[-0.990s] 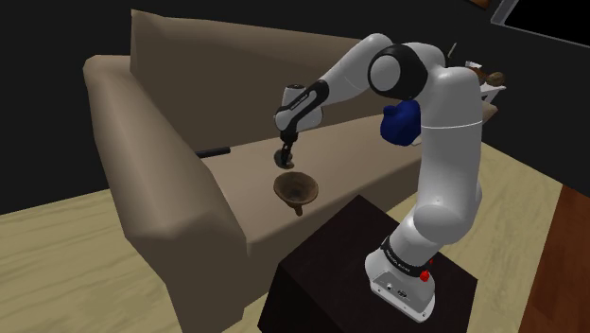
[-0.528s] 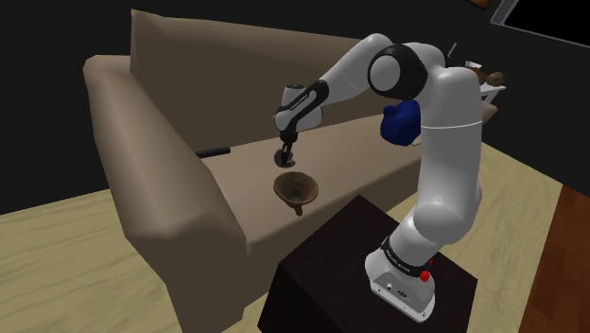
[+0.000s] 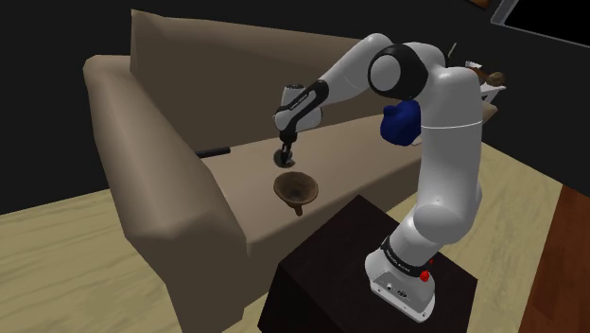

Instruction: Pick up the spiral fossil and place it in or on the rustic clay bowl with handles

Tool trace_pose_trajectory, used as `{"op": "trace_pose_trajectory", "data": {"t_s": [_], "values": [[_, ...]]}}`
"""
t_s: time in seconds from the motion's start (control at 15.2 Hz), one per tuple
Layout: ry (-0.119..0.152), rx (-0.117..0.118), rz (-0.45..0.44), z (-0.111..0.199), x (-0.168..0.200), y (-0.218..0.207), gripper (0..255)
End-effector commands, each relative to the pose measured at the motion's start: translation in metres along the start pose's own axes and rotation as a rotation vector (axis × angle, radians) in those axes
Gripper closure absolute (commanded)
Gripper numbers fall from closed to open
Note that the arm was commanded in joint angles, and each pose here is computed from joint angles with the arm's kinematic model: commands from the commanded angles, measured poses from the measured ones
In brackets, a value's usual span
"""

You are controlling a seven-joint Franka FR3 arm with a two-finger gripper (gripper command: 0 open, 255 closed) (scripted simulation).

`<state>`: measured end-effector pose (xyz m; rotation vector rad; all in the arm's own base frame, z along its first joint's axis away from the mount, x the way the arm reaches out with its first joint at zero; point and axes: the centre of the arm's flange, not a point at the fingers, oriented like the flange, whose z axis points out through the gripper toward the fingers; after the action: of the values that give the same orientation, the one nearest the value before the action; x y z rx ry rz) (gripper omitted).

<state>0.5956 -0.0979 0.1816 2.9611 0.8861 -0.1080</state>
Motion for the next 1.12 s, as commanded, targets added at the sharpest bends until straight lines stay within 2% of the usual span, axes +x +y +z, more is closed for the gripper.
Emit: {"op": "trace_pose_trajectory", "data": {"t_s": [0.0,1.06], "values": [[-0.003,-0.001,0.005,-0.004,-0.003,0.003,255],[-0.003,-0.001,0.005,-0.088,-0.010,0.006,255]]}}
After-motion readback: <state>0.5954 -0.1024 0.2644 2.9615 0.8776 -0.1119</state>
